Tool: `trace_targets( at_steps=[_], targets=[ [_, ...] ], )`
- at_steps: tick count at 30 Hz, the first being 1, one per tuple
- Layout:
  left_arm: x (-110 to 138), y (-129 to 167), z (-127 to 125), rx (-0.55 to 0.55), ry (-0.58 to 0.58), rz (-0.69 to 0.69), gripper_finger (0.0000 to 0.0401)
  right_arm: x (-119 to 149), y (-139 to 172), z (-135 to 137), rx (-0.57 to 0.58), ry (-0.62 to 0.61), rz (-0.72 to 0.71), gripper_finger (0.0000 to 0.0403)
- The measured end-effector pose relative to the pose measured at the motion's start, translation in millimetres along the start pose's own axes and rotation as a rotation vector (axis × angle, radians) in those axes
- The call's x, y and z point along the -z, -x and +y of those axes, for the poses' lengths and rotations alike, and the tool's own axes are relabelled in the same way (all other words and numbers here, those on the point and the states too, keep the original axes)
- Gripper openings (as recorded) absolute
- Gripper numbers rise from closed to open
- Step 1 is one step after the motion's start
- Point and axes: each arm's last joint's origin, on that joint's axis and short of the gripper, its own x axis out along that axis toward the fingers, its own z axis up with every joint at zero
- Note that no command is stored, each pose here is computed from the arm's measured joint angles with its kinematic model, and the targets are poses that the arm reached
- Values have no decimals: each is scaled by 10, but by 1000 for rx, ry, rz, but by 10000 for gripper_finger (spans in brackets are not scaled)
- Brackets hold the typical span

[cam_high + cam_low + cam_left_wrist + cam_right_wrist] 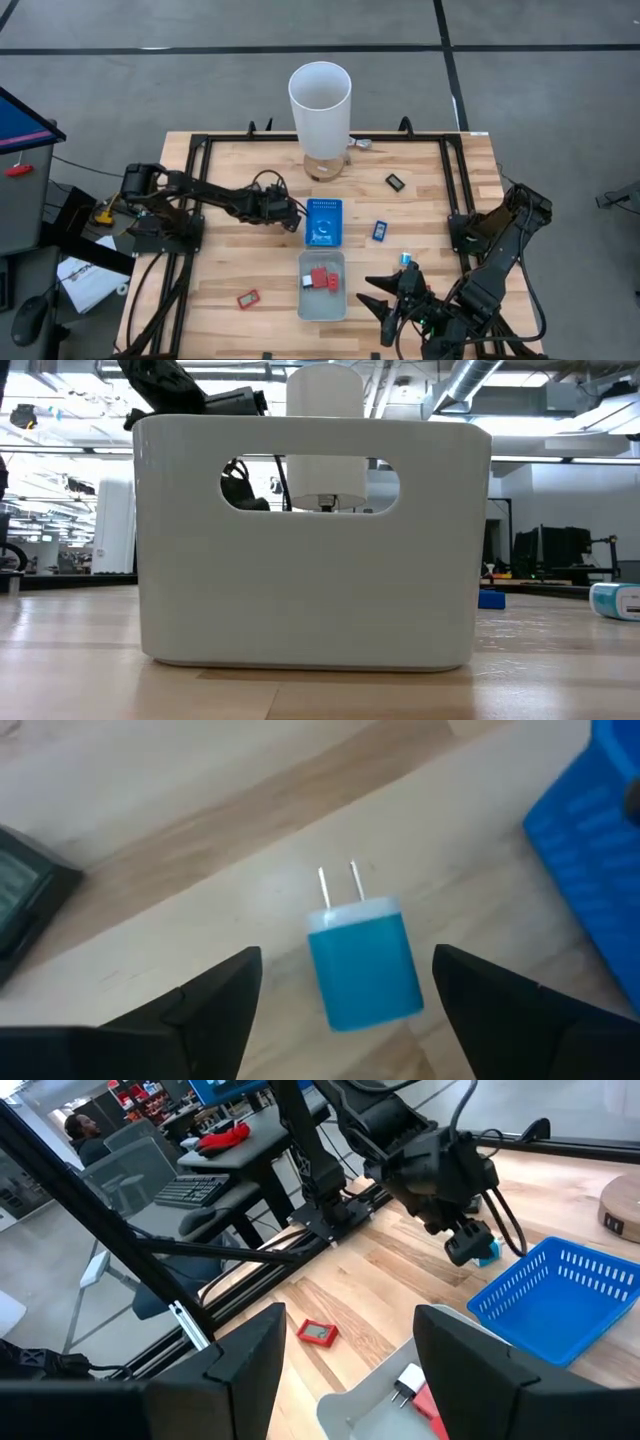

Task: Pick & Place Office items
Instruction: Put the top blue charger adapter into the gray bin

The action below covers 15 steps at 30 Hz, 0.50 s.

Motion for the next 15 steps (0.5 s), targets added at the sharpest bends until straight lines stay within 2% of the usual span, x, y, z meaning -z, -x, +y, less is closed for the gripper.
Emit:
trace_targets(
  at_steps=[7,15],
  targets=[
    [-12,-46,5,-8,9,-1,255,0,0,0,0,-12,1,214],
    [-1,-45,7,-1,2,22,145,1,0,0,-1,-18,3,214]
  ],
)
